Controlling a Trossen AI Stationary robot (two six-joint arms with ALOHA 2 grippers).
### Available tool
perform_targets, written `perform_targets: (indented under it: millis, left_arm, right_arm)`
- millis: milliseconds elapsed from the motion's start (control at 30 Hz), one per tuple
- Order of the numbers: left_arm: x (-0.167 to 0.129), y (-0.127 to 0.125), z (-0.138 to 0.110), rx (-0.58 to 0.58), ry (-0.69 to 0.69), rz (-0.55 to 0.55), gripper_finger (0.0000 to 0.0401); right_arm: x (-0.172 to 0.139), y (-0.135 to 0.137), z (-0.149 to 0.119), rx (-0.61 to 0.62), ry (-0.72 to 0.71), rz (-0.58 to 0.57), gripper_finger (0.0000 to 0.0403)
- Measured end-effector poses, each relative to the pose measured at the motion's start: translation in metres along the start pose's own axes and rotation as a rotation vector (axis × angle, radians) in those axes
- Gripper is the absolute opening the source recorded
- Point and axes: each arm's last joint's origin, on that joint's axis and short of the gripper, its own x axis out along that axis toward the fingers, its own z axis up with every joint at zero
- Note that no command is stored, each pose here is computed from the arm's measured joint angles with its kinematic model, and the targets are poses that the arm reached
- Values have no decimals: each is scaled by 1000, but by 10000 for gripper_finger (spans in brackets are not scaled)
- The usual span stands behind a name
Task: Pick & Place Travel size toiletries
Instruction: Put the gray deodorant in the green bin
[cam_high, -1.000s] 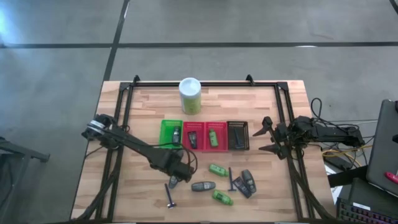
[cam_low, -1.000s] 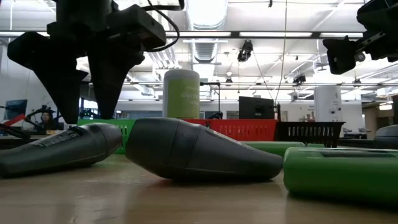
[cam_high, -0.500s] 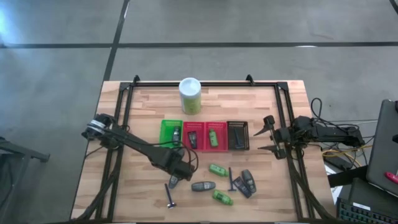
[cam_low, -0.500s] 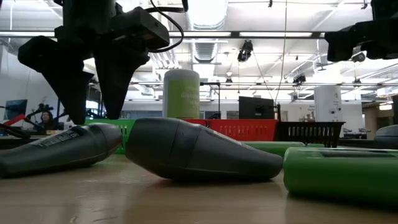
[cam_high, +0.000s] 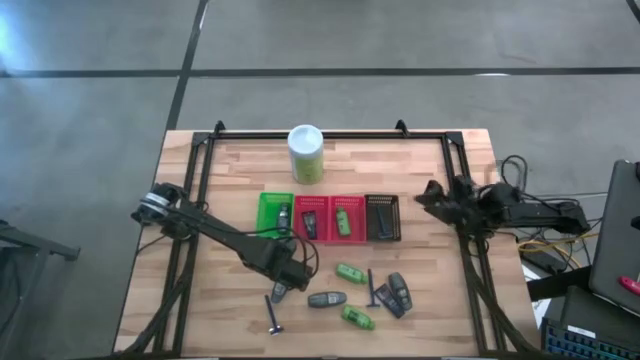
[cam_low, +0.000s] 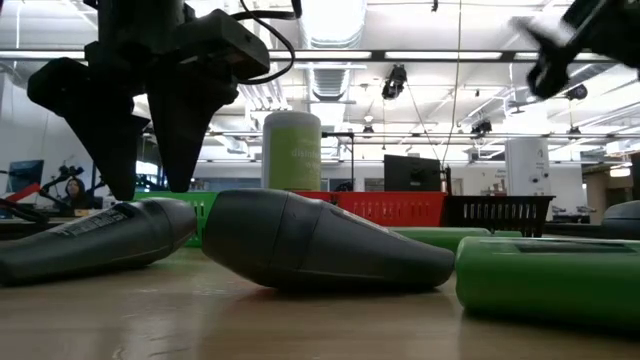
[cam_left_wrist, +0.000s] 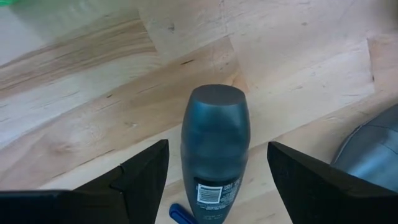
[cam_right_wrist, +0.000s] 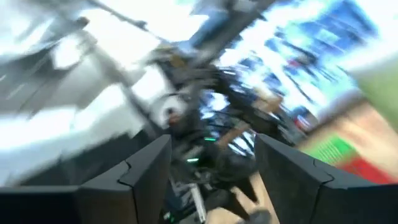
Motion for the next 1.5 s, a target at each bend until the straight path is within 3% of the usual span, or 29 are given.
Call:
perform_targets:
  millis: [100, 167, 233, 367, 500, 533, 600, 733, 867, 1067, 1200, 1367, 1500]
  left_arm:
    - [0, 1, 0, 1, 0, 5, 278]
    - [0, 1, 0, 1, 0, 6, 278]
    - [0, 1, 0, 1, 1, 6, 278]
    - [0, 1, 0, 5, 2, 6, 278]
    - [0, 1, 0, 22, 3, 5, 278]
    - [0, 1, 0, 28, 3, 6, 278]
    - [-1, 1, 1, 47, 4, 9, 278]
    - [-1, 8, 5, 73, 10, 71, 278]
    - [-3, 18, 8, 157, 31, 166, 278]
    - [-10, 32, 9, 323, 6, 175, 278]
    - [-24, 61, 10, 363, -99, 149, 278]
    - [-44, 87, 16, 345, -198, -113, 278]
    - [-60, 106, 17, 325, -312, -299, 278]
  right_arm:
    - [6, -7, -1, 278, -65, -129, 224]
    - [10, -5, 4, 426, -153, -151, 225]
    - [14, -4, 8, 462, -190, -170, 230]
    - [20, 1, 12, 400, -157, -187, 242]
    - [30, 13, 15, 514, 46, -54, 249]
    - [33, 13, 14, 571, 114, -89, 251]
    - [39, 11, 9, 656, 270, -303, 251]
    - [39, 14, 8, 607, 573, -873, 244]
    - [47, 28, 17, 507, 715, -1178, 249]
    - [84, 32, -26, 585, 852, -1248, 280]
    - [103, 51, -53, 566, 896, -1343, 303]
    - [124, 76, -71, 510, 890, -1370, 328]
    - [133, 71, -95, 433, 968, -1413, 343]
